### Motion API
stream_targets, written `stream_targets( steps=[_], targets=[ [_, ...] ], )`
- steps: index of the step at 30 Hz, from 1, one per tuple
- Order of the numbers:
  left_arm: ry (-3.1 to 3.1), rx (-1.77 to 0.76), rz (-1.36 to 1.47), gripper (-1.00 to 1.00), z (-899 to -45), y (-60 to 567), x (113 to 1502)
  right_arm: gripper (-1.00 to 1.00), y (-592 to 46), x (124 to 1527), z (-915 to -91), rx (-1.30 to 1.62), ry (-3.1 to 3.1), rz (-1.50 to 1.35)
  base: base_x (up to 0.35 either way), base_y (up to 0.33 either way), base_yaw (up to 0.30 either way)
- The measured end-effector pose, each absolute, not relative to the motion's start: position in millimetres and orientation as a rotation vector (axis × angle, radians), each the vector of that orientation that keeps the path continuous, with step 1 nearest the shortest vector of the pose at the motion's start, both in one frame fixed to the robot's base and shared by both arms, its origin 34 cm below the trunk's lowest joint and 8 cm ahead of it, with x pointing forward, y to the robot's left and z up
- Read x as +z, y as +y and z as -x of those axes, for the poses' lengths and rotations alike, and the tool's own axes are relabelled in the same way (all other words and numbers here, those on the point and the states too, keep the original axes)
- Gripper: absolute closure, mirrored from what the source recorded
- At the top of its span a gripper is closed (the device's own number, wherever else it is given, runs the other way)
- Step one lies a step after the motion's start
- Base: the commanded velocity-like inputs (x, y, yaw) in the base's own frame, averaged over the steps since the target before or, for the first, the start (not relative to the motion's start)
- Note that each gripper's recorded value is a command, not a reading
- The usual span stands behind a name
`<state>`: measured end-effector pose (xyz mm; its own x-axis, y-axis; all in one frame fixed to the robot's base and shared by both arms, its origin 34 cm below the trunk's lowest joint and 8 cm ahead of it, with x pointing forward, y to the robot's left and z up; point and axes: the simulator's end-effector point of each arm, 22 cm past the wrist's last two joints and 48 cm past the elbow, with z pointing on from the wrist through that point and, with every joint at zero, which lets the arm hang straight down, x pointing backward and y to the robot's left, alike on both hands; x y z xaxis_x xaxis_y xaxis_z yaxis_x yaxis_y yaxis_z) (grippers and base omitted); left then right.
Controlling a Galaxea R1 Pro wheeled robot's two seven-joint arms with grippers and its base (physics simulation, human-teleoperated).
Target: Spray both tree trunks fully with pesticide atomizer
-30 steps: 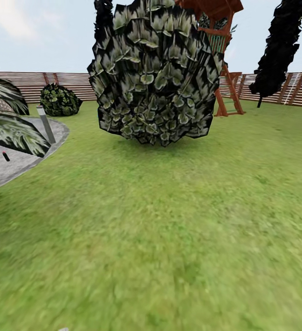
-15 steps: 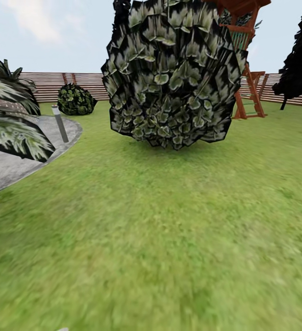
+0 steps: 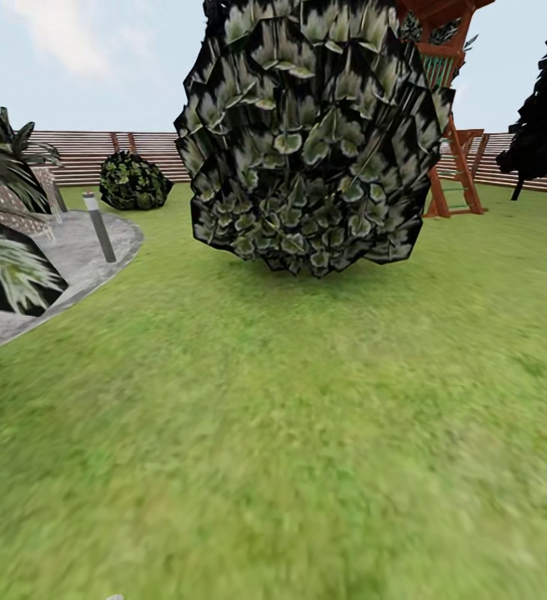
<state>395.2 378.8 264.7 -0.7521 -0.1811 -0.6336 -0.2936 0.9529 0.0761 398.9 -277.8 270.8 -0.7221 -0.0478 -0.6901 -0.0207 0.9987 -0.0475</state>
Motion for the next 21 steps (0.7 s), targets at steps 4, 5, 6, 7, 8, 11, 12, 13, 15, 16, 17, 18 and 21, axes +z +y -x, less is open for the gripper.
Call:
stream_targets(
  steps=[4, 5, 6, 7, 8, 11, 12, 13, 15, 16, 17, 18, 21],
  targets=[
    [2.44, 0.224, 0.333, -1.0, -395.2, 378.8, 264.7, -1.0, -277.8, 270.8, -398.9, -0.047, 2.378, 0.047, 0.338, -0.108, 0.063],
    [2.44, 0.224, 0.333, -1.0, -395.1, 378.8, 264.7, -1.0, -277.8, 270.8, -398.9, -0.047, 2.378, 0.047, 0.338, -0.108, 0.165],
    [2.44, 0.224, 0.333, -1.0, -395.1, 378.8, 264.7, -1.0, -277.8, 270.8, -398.9, -0.047, 2.378, 0.047, 0.338, -0.108, 0.191],
    [2.44, 0.224, 0.333, -1.0, -395.1, 378.8, 264.7, -1.0, -277.8, 270.8, -398.9, -0.047, 2.378, 0.047, 0.338, -0.108, 0.21],
    [2.44, 0.224, 0.333, -1.0, -395.1, 378.8, 264.7, -1.0, -277.8, 270.8, -398.9, -0.047, 2.378, 0.047, 0.338, -0.108, 0.217],
    [2.44, 0.224, 0.333, -1.0, -395.1, 378.9, 264.7, -1.0, -277.8, 270.8, -398.9, -0.046, 2.378, 0.047, 0.338, -0.108, 0.233],
    [2.44, 0.224, 0.333, -1.0, -395.1, 378.9, 264.7, -1.0, -277.8, 270.8, -398.9, -0.046, 2.378, 0.047, 0.338, -0.108, 0.24],
    [2.44, 0.224, 0.333, -1.0, -395.1, 378.8, 264.7, -1.0, -277.8, 270.8, -398.9, -0.046, 2.378, 0.047, 0.338, -0.108, 0.242],
    [2.44, 0.225, 0.333, -1.0, -395.1, 378.9, 264.7, -1.0, -277.8, 270.8, -398.9, -0.046, 2.378, 0.047, 0.338, -0.108, 0.243],
    [2.44, 0.225, 0.333, -1.0, -395.1, 378.9, 264.7, -1.0, -277.8, 270.8, -398.9, -0.046, 2.378, 0.047, 0.338, -0.108, 0.244],
    [2.44, 0.225, 0.333, -1.0, -395.1, 378.9, 264.7, -1.0, -277.8, 270.8, -398.9, -0.046, 2.378, 0.047, 0.338, -0.108, 0.245],
    [2.44, 0.225, 0.333, -1.0, -395.1, 378.9, 264.7, -1.0, -277.8, 270.8, -398.9, -0.046, 2.378, 0.047, 0.338, -0.108, 0.245],
    [2.44, 0.224, 0.333, -1.0, -395.1, 378.9, 264.7, -1.0, -277.8, 270.8, -398.9, -0.046, 2.378, 0.047, 0.338, -0.108, 0.245]
  ],
)
